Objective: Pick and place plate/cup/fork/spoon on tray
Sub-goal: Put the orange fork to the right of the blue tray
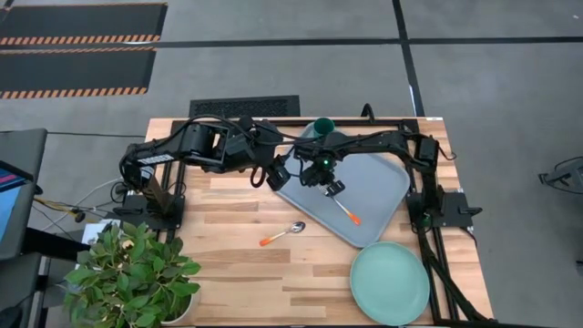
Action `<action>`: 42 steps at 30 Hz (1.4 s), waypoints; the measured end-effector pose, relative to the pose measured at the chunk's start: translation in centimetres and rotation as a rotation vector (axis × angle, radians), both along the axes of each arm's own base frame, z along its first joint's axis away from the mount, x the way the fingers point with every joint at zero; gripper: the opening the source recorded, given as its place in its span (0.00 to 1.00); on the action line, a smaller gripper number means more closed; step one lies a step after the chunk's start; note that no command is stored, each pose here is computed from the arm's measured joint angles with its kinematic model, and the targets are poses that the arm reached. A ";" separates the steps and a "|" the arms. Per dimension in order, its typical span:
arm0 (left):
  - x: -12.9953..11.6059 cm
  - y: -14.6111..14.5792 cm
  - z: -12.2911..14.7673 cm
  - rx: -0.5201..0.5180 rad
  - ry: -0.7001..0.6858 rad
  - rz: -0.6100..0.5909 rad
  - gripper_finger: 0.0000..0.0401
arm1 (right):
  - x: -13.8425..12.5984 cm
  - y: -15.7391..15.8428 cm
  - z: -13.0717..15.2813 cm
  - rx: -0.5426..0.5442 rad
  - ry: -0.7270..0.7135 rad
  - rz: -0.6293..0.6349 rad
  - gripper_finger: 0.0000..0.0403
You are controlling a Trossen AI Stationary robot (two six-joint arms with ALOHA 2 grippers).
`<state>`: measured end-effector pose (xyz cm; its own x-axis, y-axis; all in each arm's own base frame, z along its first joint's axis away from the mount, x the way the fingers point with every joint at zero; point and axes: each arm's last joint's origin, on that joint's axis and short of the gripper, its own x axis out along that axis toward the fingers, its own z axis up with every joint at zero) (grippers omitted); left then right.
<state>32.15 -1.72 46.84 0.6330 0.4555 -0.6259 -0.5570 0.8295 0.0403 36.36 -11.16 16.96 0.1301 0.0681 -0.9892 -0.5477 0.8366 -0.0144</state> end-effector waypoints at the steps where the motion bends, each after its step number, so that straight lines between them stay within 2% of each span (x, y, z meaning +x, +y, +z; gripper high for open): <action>1: 0.0 0.0 0.0 0.000 0.000 0.000 0.48 | 0.0 0.0 0.0 0.000 0.000 0.000 0.11; 6: 0.0 0.0 0.0 0.000 0.000 0.000 0.48 | 0.0 0.0 0.0 -0.011 0.002 0.007 0.02; 12: 0.0 0.0 0.0 0.000 0.000 0.000 0.48 | -0.1 -0.4 0.0 -0.051 0.018 -0.019 0.02; 18: 0.0 0.0 0.0 0.000 0.000 -0.001 0.48 | -1.1 -2.4 0.0 -0.055 0.055 -0.179 0.02; 28: 0.0 0.0 0.0 0.000 0.000 -0.001 0.48 | -4.4 -7.2 0.9 -0.016 0.109 -0.554 0.02; 33: 0.0 0.0 0.0 0.005 0.003 -0.006 0.48 | -5.9 -8.1 2.9 -0.016 0.091 -0.652 0.02; 38: 0.0 0.0 0.0 0.009 0.004 -0.009 0.48 | -6.7 -7.8 5.0 -0.007 0.042 -0.688 0.02; 42: 0.0 0.0 0.1 -0.009 -0.012 0.011 0.48 | -6.6 -8.4 5.4 0.064 -0.036 -0.765 0.10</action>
